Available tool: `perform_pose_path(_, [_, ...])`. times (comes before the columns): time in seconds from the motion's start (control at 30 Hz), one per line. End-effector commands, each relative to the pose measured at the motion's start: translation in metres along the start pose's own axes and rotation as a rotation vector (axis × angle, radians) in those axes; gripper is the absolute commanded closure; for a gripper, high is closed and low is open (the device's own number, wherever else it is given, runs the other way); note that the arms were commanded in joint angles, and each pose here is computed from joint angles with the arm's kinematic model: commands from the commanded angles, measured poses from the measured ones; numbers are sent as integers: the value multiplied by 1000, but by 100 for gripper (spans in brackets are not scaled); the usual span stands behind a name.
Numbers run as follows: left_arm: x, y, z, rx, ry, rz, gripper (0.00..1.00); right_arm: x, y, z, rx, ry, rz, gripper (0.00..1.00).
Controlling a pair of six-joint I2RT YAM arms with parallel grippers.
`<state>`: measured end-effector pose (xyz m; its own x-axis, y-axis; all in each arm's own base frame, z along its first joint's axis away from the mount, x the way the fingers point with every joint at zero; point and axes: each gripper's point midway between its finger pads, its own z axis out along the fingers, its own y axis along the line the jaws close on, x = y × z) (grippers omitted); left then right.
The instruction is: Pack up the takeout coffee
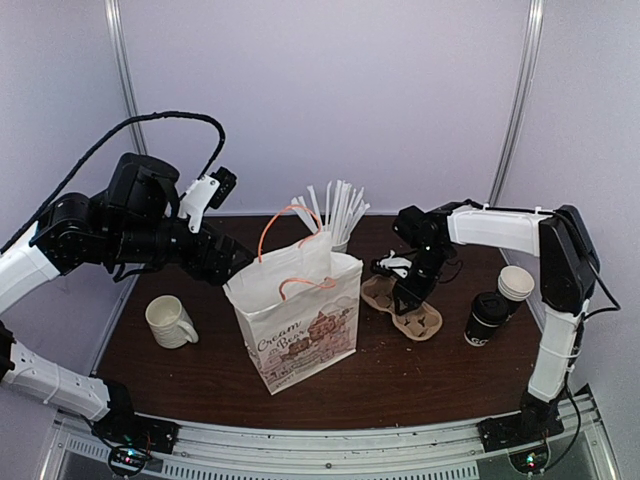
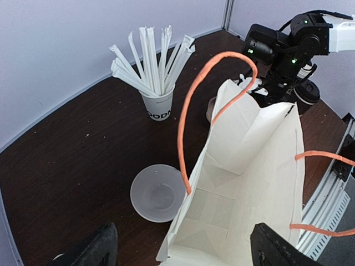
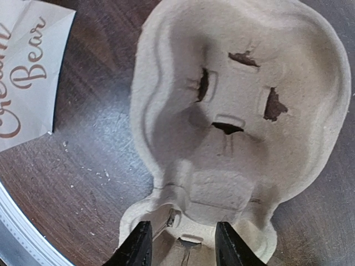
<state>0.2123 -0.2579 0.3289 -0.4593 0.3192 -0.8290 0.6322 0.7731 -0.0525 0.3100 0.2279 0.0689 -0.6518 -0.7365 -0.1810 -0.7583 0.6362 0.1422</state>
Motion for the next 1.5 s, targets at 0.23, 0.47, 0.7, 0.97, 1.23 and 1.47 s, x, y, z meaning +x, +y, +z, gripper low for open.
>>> perform_pose_path(0.23, [-6,2,-1,-10,-28,-9,13,-16,-15,-7,94,-7,10,60])
perform_pose_path(0.47, [-5,1,-1,-6,-25,-7,13,-16,-19,4,97,37,16,62])
perform_pose_path(0.7, [-3,6,-6,-21,-37,-12,13,-11,-17,10,114,68,6,60])
perform_pose_path(0.97, [-3,5,-5,-15,-31,-11,13,-9,-15,15,123,95,-8,55])
perform_pose_path(1.23, [-1,4,-3,-15,-26,-10,13,-12,-14,16,115,89,-7,59])
perform_pose_path(1.47, [-6,5,-7,-15,-36,-9,13,-14,-14,1,138,61,-14,65])
